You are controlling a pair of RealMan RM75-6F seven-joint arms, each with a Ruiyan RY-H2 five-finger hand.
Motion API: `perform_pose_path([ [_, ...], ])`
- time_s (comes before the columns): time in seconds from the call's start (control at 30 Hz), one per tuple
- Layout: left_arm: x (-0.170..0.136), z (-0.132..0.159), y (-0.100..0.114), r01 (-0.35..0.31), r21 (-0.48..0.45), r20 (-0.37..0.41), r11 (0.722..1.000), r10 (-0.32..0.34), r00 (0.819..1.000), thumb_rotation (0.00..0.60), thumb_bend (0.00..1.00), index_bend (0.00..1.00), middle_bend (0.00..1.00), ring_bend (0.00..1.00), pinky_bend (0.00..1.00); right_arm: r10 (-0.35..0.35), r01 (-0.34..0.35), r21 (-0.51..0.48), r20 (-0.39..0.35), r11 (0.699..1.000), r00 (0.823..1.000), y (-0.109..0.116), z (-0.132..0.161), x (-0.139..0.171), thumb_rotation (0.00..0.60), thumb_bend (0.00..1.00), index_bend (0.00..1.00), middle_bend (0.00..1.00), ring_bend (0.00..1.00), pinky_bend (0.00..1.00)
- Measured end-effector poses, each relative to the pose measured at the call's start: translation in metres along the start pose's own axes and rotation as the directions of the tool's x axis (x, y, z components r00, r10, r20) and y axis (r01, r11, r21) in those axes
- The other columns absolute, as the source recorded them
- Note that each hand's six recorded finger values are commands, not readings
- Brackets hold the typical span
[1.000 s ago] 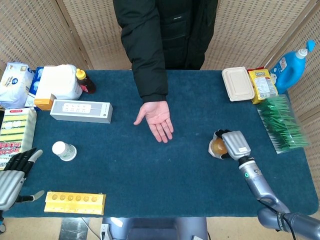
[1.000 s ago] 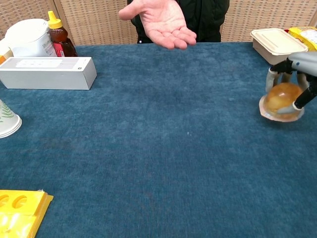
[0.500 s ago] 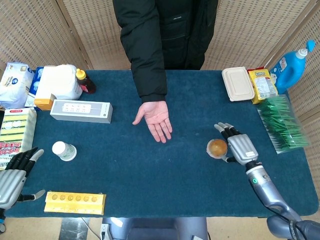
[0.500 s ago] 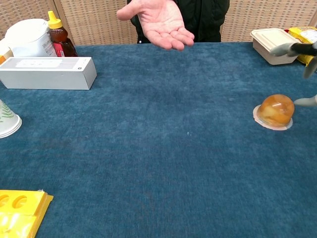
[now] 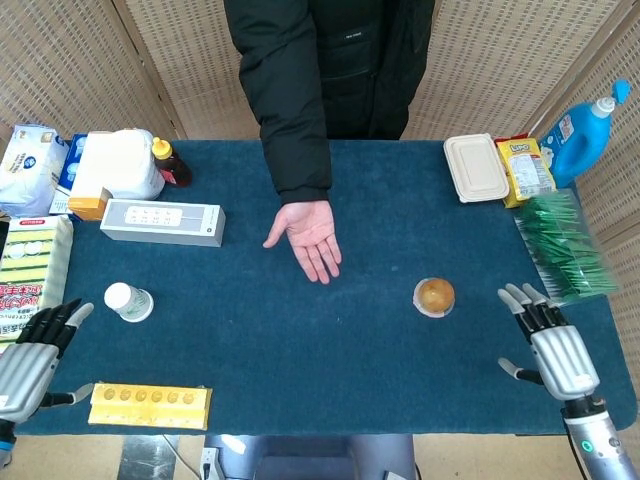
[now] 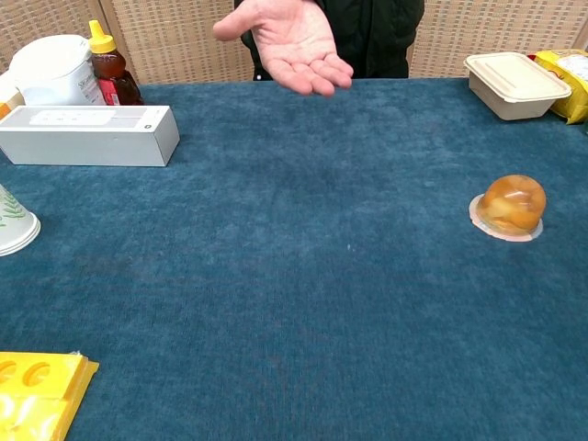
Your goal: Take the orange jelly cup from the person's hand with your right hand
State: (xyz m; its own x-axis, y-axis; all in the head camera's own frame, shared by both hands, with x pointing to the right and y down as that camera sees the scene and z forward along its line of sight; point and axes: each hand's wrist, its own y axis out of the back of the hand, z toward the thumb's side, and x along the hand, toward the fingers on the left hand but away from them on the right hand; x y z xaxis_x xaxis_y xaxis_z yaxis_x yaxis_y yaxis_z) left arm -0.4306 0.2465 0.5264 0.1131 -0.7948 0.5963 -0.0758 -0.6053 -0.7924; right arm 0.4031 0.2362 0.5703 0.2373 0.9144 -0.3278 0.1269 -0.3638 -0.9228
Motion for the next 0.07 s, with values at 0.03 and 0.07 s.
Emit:
perform_pose_path([
  [0.03,0.0,0.0007,-0.0009,0.001,0.004,0.0,1.0,-0.001,1.0,0.6,0.08,0.0,0.0,0.0,0.04,-0.007,0.007,0.003,0.001,1.0,1.0,0.0015,-0.0019,0.0065,0.6,0.03,0.11,0.1,0.04,0.11],
  [0.07,0.0,0.0012,-0.0015,0.001,0.006,0.0,1.0,-0.001,1.0,0.6,0.08,0.0,0.0,0.0,0.04,-0.013,0.013,0.009,0.002,1.0,1.0,0.0033,-0.0036,0.012,0.6,0.03,0.11,0.1,0.04,0.11],
])
